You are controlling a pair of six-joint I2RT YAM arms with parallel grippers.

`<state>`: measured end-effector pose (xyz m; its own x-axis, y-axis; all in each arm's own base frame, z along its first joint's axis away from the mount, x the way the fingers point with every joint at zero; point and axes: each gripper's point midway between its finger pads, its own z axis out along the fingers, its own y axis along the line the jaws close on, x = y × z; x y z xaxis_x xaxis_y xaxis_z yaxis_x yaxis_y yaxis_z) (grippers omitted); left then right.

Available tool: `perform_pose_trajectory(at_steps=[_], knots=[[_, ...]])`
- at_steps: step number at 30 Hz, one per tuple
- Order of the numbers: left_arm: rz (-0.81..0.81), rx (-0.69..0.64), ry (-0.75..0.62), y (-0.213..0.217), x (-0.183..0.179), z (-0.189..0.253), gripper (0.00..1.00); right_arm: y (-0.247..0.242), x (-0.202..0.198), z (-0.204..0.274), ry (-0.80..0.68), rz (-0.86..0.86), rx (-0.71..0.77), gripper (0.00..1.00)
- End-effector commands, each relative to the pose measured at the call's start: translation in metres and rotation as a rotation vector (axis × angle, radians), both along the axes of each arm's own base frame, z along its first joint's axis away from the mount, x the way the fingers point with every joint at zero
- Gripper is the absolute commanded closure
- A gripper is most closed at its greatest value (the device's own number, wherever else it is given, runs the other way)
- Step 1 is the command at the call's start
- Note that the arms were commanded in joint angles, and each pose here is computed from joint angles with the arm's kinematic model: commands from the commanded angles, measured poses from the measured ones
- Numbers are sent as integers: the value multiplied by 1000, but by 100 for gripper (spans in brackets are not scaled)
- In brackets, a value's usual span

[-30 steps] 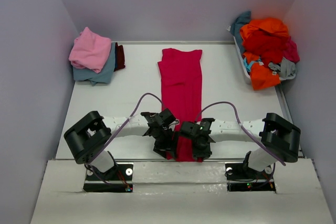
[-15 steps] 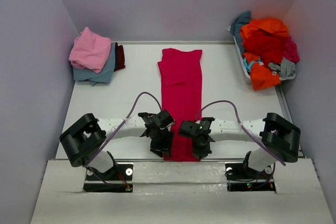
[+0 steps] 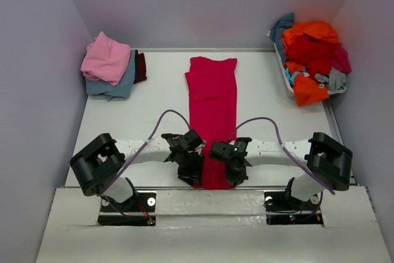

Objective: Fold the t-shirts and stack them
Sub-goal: Grab the bottom of the folded rectangular tshirt with both arms

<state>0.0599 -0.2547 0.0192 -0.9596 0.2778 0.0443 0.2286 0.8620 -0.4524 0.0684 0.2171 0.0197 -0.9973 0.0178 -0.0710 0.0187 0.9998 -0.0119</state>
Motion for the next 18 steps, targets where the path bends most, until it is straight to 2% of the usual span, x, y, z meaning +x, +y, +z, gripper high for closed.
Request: perform_pose_trajectory(at_steps=[1,8,16,18], knots=[[-44,-91,16,-10,-6,4,51,3,8,9,-33,-5,9,88],[-37,-110,-11,-15,-1,5,52,2,7,10,-36,-8,12,88],[-9,-31,-54,-4,7,-3,60,3,9,12,-42,-7,17,88],[-6,-25,-63,-4,9,-3,65,3,9,12,-40,-7,14,88]])
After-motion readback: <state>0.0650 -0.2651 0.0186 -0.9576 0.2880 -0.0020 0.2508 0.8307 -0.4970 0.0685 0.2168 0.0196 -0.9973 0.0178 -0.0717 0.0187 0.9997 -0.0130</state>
